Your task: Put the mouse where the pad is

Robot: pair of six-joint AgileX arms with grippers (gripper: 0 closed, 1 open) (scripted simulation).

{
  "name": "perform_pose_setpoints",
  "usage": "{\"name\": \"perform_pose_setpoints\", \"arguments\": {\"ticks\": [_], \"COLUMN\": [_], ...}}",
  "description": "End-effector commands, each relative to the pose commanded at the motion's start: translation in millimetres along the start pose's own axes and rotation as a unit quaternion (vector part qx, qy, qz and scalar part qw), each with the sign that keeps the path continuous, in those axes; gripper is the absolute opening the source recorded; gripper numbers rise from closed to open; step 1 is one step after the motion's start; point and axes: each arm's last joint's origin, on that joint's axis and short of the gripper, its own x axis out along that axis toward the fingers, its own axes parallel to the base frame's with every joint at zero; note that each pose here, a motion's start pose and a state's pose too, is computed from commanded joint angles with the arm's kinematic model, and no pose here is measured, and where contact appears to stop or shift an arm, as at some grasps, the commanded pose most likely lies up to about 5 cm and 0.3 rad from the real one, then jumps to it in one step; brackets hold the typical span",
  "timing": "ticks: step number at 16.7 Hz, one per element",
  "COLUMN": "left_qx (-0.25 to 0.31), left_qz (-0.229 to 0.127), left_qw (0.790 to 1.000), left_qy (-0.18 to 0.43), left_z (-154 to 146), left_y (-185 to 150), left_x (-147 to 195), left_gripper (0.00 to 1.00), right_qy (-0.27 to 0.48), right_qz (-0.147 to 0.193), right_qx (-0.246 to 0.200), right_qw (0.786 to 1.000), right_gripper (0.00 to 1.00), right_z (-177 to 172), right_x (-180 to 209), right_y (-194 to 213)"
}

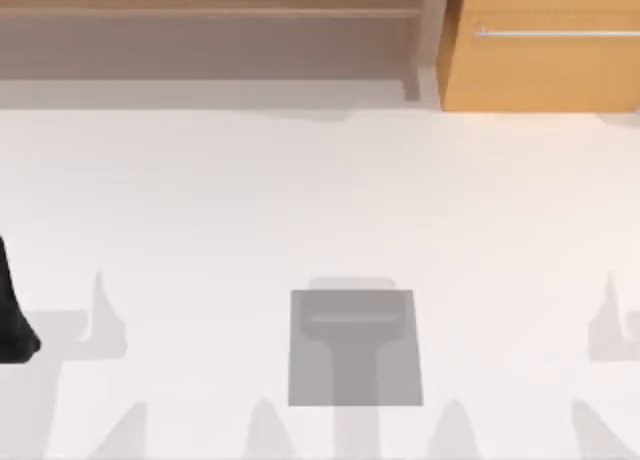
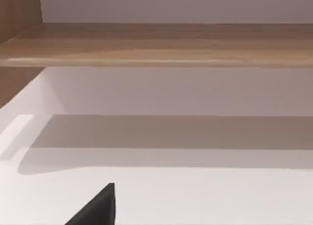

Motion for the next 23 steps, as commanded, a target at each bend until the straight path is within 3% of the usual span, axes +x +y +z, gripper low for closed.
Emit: {"name": "perform_pose_setpoints", "arguments": {"ticks": [3,6,9,12,13,15,18,21,23], "left_qx": [0.000,0.000,0.000,0.000,0.000,0.000,0.000,0.000,0.000], "left_qz": [0.000,0.000,0.000,0.000,0.000,0.000,0.000,0.000,0.000], "left_qw": [1.000,1.000,1.000,1.000,1.000,1.000,1.000,1.000,1.000], "left_qy": [0.000,0.000,0.000,0.000,0.000,0.000,0.000,0.000,0.000], "left_z": [0.0,0.0,0.0,0.0,0.0,0.0,0.0,0.0,0.0], "left_y": [0.0,0.0,0.0,0.0,0.0,0.0,0.0,0.0,0.0], "left_x": [0.0,0.0,0.0,0.0,0.0,0.0,0.0,0.0,0.0], "left_gripper": [1.00,1.00,1.00,1.00,1.00,1.00,1.00,1.00,1.00], "right_qy": [0.001,0.014,0.052,0.124,0.156,0.226,0.322,0.385,0.404], "right_qz": [-0.001,-0.006,-0.009,0.006,0.019,0.063,0.169,0.304,0.388], "right_qx": [-0.005,-0.050,-0.144,-0.281,-0.335,-0.443,-0.579,-0.648,-0.658], "right_qw": [1.000,0.999,0.988,0.952,0.929,0.865,0.730,0.583,0.503], "right_gripper": [1.00,1.00,1.00,1.00,1.00,1.00,1.00,1.00,1.00], "right_z": [2.1,20.9,51.8,82.8,90.8,100.3,98.4,81.1,68.1], "right_x": [0.0,0.9,7.6,27.3,37.5,62.8,106.6,148.5,172.2], "right_y": [0.0,0.3,0.5,0.4,0.1,-1.3,-6.8,-19.1,-31.4]}}
